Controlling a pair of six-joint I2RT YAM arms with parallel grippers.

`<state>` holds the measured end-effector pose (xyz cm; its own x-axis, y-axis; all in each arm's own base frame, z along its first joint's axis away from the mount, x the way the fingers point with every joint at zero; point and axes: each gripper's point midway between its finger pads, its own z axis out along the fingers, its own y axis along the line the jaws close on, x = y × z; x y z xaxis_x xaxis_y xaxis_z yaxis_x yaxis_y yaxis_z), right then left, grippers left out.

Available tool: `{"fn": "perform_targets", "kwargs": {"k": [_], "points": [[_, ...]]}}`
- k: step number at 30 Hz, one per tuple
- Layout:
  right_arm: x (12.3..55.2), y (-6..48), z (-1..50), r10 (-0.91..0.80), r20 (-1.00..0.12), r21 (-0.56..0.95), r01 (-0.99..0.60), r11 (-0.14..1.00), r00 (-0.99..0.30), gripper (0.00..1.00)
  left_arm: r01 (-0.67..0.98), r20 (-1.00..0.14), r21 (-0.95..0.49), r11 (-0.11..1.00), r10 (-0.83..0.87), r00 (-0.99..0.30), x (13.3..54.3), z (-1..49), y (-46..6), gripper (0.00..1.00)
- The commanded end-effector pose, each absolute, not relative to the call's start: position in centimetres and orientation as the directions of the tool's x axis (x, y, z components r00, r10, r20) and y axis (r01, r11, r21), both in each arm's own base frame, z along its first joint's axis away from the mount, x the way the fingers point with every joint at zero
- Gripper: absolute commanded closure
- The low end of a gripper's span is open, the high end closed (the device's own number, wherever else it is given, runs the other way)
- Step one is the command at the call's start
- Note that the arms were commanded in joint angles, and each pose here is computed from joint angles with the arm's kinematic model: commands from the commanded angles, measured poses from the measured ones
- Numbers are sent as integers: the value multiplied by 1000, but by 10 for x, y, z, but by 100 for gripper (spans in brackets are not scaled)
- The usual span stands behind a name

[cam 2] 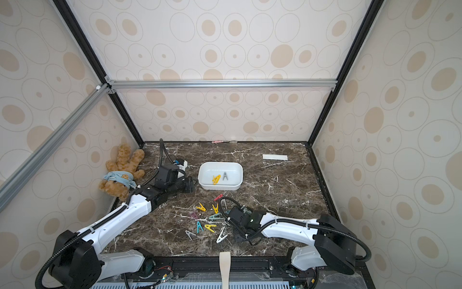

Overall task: Put the clothespins into the storage box
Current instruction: Pick up the clothespin from the center of the board, then place the clothespin in the storage box.

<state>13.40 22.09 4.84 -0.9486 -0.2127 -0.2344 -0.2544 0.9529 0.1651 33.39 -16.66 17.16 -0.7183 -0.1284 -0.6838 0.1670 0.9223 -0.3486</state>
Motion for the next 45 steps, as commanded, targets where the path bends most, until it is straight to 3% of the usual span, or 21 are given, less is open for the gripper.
{"fn": "perform_targets", "kwargs": {"k": [1,7,15,19,26,41,45], "points": [[137,221,81,-263,-270,163,-314,935,-926,100,104,-665,-369,923,-184,-724,330,169,-158,54],[174,248,138,-295,-342,281,-396,874,-892,100,41,-646,-344,938,-205,-736,326,159,-146,55],[271,274,175,-318,-431,369,-487,792,-844,100,2,-603,-300,954,-188,-775,315,150,-137,55],[320,279,168,-261,-431,432,-451,781,-864,100,-12,-581,-297,955,-191,-791,310,146,-135,55],[388,267,118,-249,-378,367,-391,844,-892,100,-27,-558,-265,964,-176,-811,298,142,-127,55],[425,261,57,-253,-279,329,-340,881,-926,100,-55,-524,-264,963,-191,-830,281,136,-120,55],[426,261,62,-248,-287,330,-339,881,-925,92,-51,-514,-253,966,-179,-839,280,133,-120,51]]}}
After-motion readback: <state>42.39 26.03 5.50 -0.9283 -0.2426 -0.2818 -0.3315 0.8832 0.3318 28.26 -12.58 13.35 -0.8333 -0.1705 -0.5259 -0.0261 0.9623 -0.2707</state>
